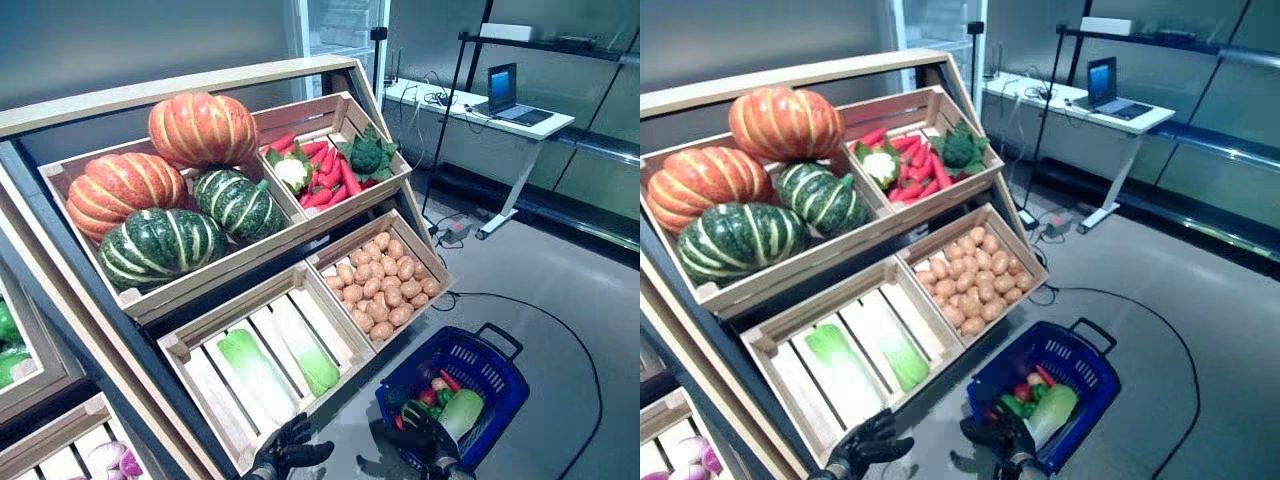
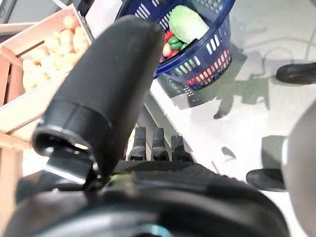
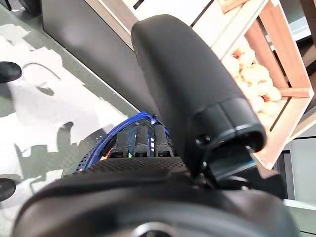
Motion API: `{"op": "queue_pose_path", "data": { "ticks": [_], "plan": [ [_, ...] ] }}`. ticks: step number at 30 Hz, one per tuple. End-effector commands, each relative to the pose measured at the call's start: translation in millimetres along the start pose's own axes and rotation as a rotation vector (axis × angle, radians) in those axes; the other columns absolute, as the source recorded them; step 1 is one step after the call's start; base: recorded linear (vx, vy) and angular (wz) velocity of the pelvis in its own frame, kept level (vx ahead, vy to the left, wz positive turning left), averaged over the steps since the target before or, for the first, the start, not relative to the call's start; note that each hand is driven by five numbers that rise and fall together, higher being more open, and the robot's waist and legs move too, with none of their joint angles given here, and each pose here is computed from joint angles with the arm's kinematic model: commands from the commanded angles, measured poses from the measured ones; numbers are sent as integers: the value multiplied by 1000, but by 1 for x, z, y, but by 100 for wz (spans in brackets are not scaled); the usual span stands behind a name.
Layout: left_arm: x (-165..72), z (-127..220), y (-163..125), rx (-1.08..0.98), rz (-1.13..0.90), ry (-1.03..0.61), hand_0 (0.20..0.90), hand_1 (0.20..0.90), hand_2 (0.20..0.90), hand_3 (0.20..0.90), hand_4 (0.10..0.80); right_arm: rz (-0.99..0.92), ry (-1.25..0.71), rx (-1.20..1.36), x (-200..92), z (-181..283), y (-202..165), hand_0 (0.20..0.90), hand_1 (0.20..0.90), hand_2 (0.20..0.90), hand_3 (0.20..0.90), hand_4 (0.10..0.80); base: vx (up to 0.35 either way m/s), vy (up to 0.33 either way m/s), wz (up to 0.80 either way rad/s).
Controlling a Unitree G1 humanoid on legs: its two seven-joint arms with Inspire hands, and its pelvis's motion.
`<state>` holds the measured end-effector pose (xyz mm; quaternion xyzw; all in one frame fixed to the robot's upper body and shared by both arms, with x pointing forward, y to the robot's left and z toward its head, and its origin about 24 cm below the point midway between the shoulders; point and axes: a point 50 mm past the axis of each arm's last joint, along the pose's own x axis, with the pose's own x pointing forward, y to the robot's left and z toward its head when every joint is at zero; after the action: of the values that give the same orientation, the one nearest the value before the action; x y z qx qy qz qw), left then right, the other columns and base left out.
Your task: Put vegetables into the basket
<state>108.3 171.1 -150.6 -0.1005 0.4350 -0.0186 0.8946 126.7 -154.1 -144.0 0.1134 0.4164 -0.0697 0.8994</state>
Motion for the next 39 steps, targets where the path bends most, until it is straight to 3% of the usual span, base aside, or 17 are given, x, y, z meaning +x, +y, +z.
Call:
{"op": "queue_pose_path", "data": {
  "ticks": [1, 10, 18, 25, 33, 39],
  "plan": [
    [21, 40, -27, 46, -117, -104, 900, 900, 900, 900, 800, 55, -185, 39, 15, 50, 27, 900, 900, 900, 900, 800, 0, 0, 0],
    [22, 26, -30, 162, -155, 10, 900, 900, 900, 900, 800, 89, -127, 76, 18, 44, 24, 900, 900, 900, 900, 800, -2, 0, 1],
    [23, 28, -28, 229, -130, 0, 900, 900, 900, 900, 800, 300, -115, 158, 15, 39, 32, 900, 900, 900, 900, 800, 0, 0, 0],
    [24, 33, -32, 344, -117, -35, 900, 900, 900, 900, 800, 260, -111, 186, 17, 40, 19, 900, 900, 900, 900, 800, -5, 0, 0],
    [22, 85, -44, 874, 32, -452, 900, 900, 900, 900, 800, 190, -89, 180, 18, 39, 4, 900, 900, 900, 900, 800, -1, 10, -1],
    [18, 117, -31, 978, 57, -557, 900, 900, 900, 900, 800, 166, -79, 133, 17, 41, -10, 900, 900, 900, 900, 800, -1, 47, -2]
  ]
}}
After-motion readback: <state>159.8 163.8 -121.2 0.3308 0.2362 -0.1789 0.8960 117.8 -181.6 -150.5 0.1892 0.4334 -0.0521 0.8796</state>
